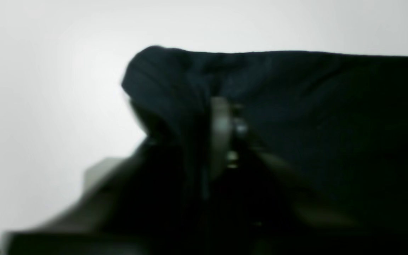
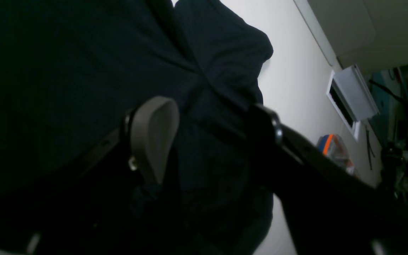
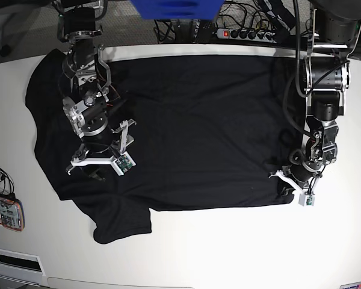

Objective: Fold the T-shirt properly
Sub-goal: 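Lower the left gripper onto the shirt's side edge and grasp, then lower the right gripper onto the shirt's opposite side edge near the sleeve and grasp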

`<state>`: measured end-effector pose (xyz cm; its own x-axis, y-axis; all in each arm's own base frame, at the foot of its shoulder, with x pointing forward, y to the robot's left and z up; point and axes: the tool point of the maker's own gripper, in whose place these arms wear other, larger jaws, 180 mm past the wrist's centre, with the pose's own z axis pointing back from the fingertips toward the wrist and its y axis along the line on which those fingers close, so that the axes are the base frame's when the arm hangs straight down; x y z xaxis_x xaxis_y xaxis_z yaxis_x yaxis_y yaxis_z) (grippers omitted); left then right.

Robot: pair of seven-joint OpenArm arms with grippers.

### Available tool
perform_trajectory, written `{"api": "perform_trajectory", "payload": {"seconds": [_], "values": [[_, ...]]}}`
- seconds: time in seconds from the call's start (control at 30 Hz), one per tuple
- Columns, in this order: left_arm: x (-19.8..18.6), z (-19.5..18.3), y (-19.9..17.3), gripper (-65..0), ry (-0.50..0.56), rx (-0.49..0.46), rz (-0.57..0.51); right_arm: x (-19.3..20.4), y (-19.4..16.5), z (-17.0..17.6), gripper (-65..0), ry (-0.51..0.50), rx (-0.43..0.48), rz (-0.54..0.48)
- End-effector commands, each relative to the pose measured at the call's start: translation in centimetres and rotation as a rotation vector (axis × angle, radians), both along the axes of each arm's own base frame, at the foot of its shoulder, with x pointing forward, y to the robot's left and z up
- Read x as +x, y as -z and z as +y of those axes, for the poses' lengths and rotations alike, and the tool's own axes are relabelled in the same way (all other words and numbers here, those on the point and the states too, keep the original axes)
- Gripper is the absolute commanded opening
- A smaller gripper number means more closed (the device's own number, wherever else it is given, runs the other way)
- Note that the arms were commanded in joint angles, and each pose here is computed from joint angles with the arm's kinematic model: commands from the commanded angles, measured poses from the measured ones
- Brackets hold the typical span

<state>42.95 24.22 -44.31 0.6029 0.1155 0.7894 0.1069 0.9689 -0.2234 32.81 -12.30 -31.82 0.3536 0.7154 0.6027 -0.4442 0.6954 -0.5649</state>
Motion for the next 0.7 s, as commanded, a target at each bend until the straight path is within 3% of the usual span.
{"api": "perform_trajectory", "payload": {"seconds": [0.0, 0.2, 0.43, 0.6, 0.67], "values": [[-1.3, 0.2, 1.6, -65.0, 0.028, 0.042, 0.095, 0.7, -1.4, 0.2, -31.7, -0.006, 0.014, -0.05], [-1.3, 0.4, 1.6, -65.0, 0.022, 0.044, 0.095, 1.1, -1.4, -0.1, -31.7, 0.002, 0.013, -0.05], [-1.4, 0.3, 1.7, -65.0, 0.026, 0.048, 0.099, 8.6, -8.4, -0.7, -31.7, 0.02, 0.007, -0.23], [-1.5, 0.3, 1.8, -65.0, 0.025, 0.047, 0.1, 10.9, -5.0, -3.9, -31.7, 0.11, 0.016, -0.123], [-1.5, 0.3, 1.8, -65.0, 0.026, 0.048, 0.101, 11.8, -3.9, -5.5, -31.7, 0.159, 0.066, -0.084]]}}
